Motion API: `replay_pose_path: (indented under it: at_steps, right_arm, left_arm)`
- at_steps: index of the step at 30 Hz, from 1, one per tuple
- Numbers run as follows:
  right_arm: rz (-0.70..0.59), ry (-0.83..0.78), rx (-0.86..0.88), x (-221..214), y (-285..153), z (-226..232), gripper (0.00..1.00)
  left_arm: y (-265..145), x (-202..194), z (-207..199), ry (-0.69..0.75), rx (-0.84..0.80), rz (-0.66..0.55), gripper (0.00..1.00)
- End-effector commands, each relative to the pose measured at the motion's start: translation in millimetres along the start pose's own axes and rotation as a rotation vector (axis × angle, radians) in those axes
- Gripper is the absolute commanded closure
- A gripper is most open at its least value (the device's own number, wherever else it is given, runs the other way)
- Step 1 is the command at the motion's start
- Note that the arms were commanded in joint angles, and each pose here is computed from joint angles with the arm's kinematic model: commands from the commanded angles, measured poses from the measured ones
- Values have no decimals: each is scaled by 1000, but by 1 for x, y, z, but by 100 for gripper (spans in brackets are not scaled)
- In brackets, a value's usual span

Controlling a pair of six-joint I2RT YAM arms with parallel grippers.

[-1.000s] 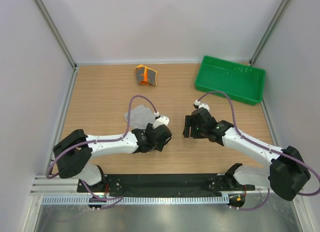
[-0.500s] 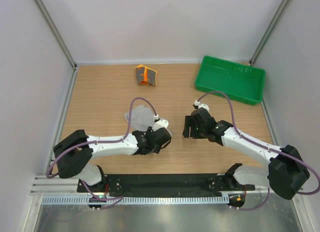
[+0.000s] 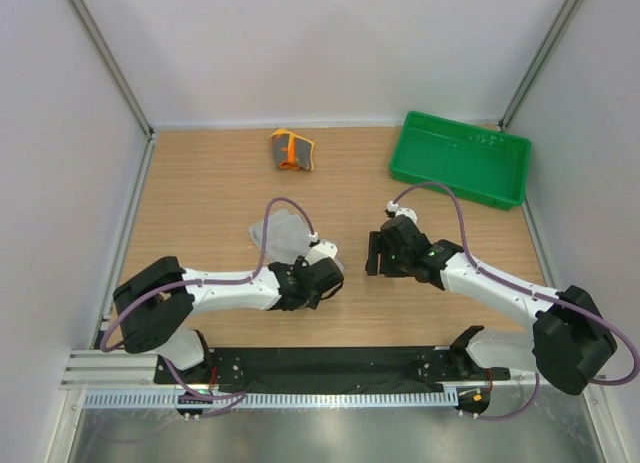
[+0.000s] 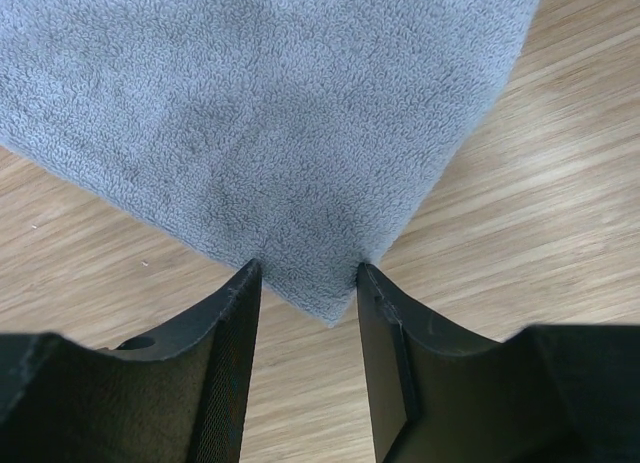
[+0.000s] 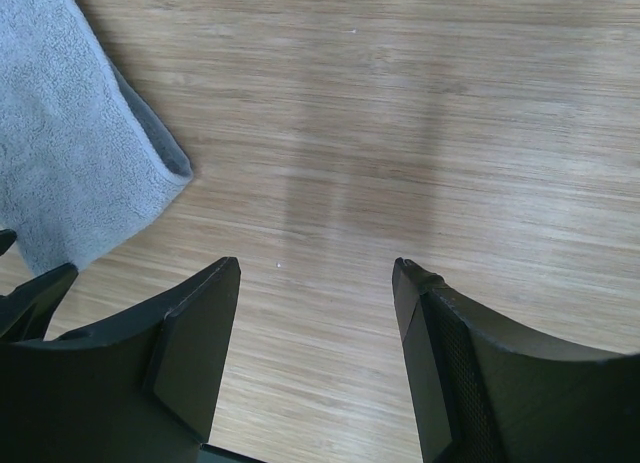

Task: Roll the towels
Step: Roll the towel

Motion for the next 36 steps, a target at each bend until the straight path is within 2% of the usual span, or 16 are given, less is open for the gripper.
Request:
replay_pose_path:
  at_steps: [1,9,23,36]
  right_arm:
    - [-36,11,8,9,1,3,30]
    - [-37,10,11,10,2,4,30]
    - [-40,10,7,7,0,1,30]
    - [-42,16,5,5,-1,-2,30]
  left_arm:
    - [-3,6,-5,-3,-3,-21,56]
    - [-20,14,-8,36,18,-49,55]
    - [0,3,-14,54,36,-18,54]
    - [2,4,-10,56,66,-9,60]
Point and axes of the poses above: each gripper's point midway between its finger pads, its own y axis out along the fingers, its own z axis along the line the jaws close on, x = y × z, the point moved 3 cm from there along -y, back along the fingers, and after that the axes turned 3 degrees about -y, right-handed, at the moved point
